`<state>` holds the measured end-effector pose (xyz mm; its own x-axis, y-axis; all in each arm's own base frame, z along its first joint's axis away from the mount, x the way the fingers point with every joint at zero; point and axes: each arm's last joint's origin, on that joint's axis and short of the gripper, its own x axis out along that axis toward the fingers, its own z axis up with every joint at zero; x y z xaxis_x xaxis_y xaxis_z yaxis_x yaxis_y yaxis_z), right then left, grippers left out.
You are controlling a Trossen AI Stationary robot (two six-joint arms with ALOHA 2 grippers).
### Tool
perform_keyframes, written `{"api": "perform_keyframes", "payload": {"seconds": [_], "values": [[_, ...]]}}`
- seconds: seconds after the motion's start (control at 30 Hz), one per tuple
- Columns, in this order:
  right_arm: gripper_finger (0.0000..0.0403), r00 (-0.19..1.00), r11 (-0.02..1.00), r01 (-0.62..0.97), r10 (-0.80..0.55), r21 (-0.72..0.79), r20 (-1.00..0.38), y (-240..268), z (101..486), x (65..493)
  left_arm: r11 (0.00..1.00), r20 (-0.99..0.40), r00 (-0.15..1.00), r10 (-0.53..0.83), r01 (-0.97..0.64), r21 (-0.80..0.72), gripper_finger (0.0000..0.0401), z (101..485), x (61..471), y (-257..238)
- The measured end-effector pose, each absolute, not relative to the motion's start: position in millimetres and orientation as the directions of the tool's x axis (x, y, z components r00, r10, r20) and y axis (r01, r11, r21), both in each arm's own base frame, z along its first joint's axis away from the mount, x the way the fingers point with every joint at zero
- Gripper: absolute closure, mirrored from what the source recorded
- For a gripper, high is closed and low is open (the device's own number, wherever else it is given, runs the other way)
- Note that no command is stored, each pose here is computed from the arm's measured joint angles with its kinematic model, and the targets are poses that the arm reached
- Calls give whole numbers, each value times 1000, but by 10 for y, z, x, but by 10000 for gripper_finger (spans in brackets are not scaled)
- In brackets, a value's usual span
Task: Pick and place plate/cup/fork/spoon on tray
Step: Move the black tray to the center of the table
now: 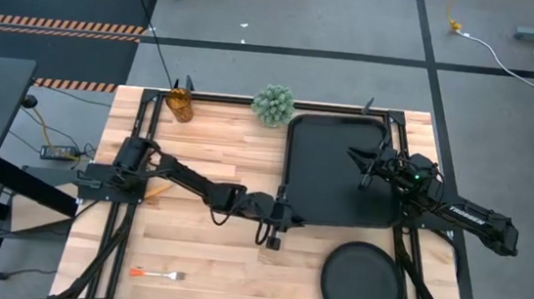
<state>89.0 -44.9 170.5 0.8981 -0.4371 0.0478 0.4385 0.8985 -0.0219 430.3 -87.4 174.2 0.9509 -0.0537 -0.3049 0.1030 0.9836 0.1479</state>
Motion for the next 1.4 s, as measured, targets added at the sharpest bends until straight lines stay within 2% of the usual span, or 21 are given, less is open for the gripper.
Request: {"api": "perform_keyframes", "payload": {"seconds": [0.17,0.4,0.53,0.87,0.97,1.17,1.27,1.4], "values": [[341,898,899,438,-437,-22,47,-449,1703,891,983,-308,948,-76,122,135,355,1747,4297,-894],[341,898,899,438,-437,-22,47,-449,1704,891,945,-378,886,-267,319,78,355,1805,4171,-915],[341,898,899,438,-437,-22,48,-449,1705,891,922,-414,860,-299,372,106,355,2009,3971,-878],[341,898,899,438,-437,-22,47,-449,1704,891,866,-521,757,-395,496,63,355,2493,3498,-821],[341,898,899,438,-437,-22,47,-449,1704,891,826,-590,661,-463,564,-17,355,2482,3378,-821],[341,898,899,438,-437,-22,46,-449,1703,891,649,-685,336,-647,714,-264,351,2345,3115,-851],[341,898,899,438,-437,-22,47,-449,1704,891,624,-712,278,-645,729,-281,348,2311,3055,-842],[341,898,899,438,-437,-22,46,-449,1703,891,654,-767,193,-612,669,-353,339,2251,2961,-750]]}}
